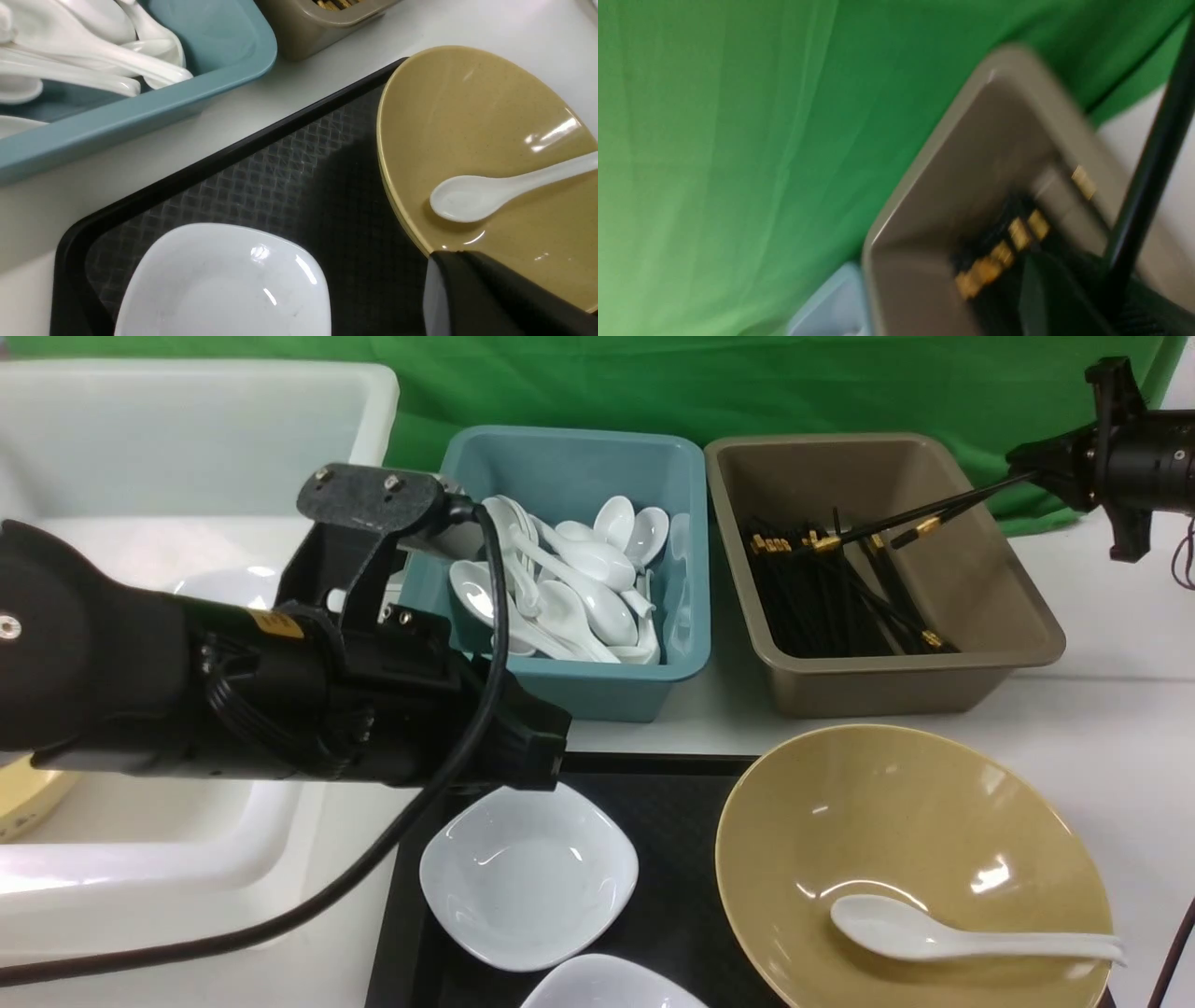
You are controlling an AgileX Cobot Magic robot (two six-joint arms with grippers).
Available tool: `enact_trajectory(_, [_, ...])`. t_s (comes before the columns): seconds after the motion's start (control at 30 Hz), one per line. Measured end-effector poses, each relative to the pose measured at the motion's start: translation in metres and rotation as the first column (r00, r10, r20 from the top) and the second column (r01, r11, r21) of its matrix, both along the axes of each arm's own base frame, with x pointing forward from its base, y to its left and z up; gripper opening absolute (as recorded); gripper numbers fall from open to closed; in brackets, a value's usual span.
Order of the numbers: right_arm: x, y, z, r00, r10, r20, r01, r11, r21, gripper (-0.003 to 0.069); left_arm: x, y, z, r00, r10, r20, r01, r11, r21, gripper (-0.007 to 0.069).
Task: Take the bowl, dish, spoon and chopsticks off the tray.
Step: Use the right arm to put the chopsticks into the small storage box on the right
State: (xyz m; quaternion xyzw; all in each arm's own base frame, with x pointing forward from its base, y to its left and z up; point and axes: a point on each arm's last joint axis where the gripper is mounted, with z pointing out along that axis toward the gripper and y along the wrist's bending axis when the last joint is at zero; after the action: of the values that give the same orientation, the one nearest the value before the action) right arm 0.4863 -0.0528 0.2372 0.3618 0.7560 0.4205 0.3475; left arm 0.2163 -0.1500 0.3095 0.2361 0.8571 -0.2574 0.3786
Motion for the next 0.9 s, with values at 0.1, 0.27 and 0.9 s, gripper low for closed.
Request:
enact_trajectory(0.1, [0.003, 0.0, 0.0, 0.999, -0.02, 0.038, 0.024, 0.994, -0.103, 0.0019, 0.0, 0.001, 0.0, 1.0, -0.005, 0.007, 0.005, 1.0, 0.015, -0.0006])
enact_trajectory(0.27, [0.008, 0.015, -0.001, 0.996, 0.011, 0.083, 0.01, 0.967, -0.254, 0.0019, 0.001, 0.001, 0.0, 1.0, 0.005, 0.015, -0.006, 1.0, 0.012, -0.0006])
enact_trajectory(0.9, [0.008, 0.111, -0.007, 0.936, 0.335, 0.105, -0.192, 0.74, -0.644, 0.053, 0.002, 0.001, 0.0, 0.999, 0.034, -0.004, -0.034, 0.999, -0.006, -0.0006])
